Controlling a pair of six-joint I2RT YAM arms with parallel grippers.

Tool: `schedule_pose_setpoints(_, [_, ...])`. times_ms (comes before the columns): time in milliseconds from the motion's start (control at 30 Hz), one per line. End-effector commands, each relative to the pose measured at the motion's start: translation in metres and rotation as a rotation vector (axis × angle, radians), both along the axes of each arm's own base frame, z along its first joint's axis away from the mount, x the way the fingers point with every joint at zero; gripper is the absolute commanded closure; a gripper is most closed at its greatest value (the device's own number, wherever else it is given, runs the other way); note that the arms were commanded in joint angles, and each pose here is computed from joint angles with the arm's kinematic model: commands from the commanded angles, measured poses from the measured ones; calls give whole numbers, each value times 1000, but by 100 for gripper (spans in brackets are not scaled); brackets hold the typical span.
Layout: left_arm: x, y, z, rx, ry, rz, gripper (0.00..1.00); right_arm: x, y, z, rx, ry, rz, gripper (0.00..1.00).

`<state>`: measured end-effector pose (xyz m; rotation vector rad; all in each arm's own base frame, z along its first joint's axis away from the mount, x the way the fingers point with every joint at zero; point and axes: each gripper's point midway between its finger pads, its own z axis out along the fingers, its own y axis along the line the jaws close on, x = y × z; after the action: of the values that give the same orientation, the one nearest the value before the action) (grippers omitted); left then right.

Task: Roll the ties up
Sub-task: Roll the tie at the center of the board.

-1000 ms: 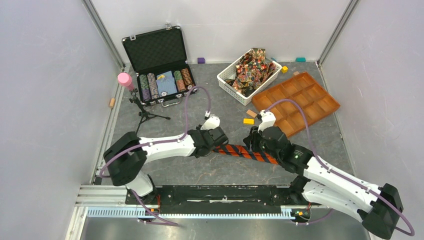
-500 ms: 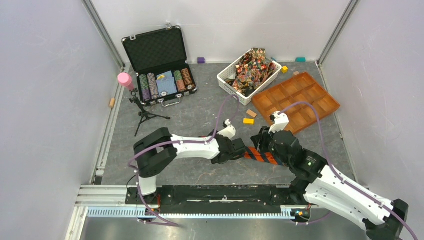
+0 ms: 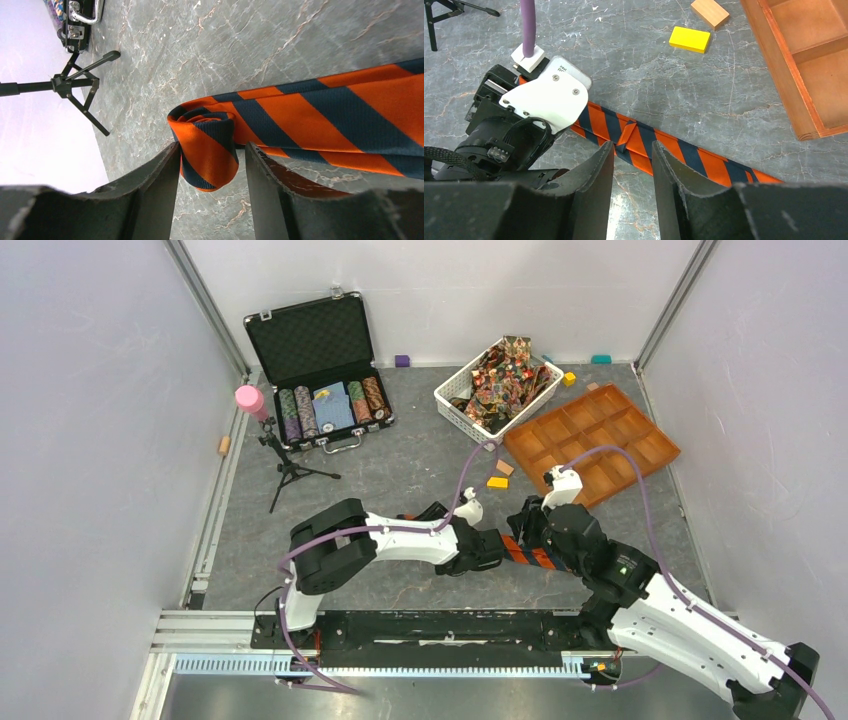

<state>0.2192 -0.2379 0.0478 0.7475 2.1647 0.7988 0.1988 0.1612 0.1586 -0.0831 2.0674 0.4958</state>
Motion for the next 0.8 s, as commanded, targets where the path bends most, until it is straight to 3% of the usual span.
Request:
schedule_pose_setpoints(0, [0,-23,8,-82,-40,5,42,3,-4,7,21,-16,-31,59])
schedule_pose_setpoints(400, [-6,-35,-2,-109,-14,4,42,1,-6,6,20,-10,-37,58])
schedule_pose_setpoints(767, [-8,-60,-5,-221,31,-10,42,1,-10,6,16,-14,-52,58])
